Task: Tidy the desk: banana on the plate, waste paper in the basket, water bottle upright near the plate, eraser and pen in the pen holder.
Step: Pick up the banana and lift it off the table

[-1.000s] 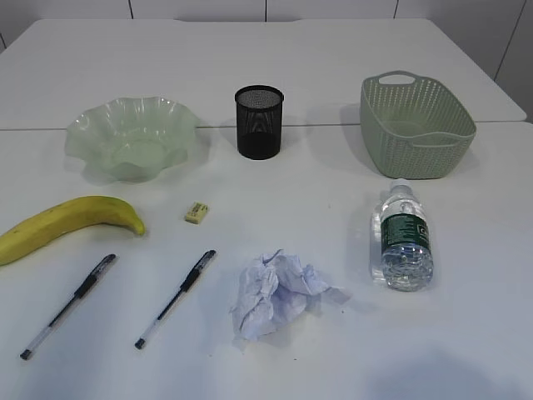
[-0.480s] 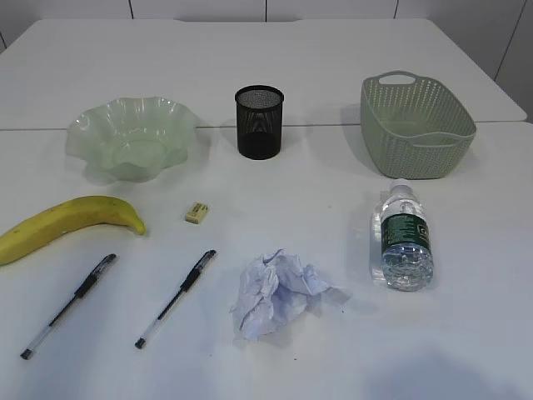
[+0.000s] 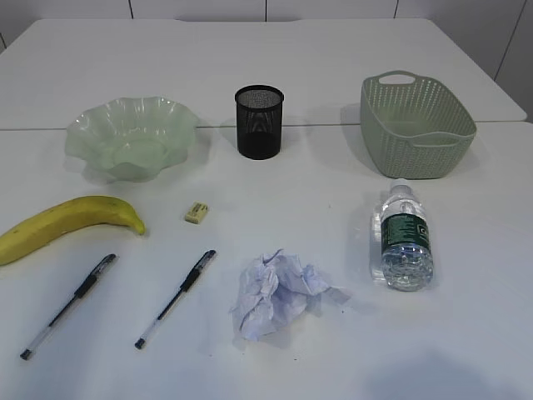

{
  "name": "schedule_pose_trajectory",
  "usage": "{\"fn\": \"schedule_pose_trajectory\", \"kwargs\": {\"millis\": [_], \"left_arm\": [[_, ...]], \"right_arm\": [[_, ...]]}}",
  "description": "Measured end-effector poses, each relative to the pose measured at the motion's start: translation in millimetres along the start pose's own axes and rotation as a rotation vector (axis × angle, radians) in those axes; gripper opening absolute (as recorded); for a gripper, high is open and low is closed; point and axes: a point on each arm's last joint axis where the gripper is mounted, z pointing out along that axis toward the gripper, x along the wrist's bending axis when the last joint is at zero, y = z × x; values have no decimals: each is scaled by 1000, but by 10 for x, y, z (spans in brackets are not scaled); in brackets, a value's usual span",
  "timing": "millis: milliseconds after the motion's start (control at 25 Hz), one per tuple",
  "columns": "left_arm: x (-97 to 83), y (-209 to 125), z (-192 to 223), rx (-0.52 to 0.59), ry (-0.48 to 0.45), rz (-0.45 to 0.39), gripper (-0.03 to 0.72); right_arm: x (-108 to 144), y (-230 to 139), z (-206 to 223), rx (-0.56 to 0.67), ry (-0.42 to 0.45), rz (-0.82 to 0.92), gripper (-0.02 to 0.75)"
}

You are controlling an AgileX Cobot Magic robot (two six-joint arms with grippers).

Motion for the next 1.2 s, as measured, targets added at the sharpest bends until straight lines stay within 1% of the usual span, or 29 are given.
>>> {"fn": "schedule_pose_trajectory", "kwargs": {"millis": [160,320,440,520,680,720,800,1080,1200], "left_arm": [[18,-46,281,98,-12,29,517],[28,-77,458,150,-23,83,517],[1,-100,586,186,-30,124,517],[-59,-119,678,214,-29,168,517],[-201,-147,862,268,-11,290,517],[-205,-149,904,279,-1,312,517],[-229,-145,975,292,0,329,517],[-215,-111,1172,321,7,344,517],[-231,-117,1274,340,-19,356,517]], "right_arm": [[0,0,0,0,0,0,573],[0,0,0,0,0,0,573],[1,-2,0,2,1,0,573],[1,-3,0,4,1,0,573],[3,-12,0,13,4,1,573],[4,-16,0,17,4,1,573],[4,-17,0,19,4,1,573],[4,-19,0,21,5,1,573],[4,-19,0,21,5,1,573]]}}
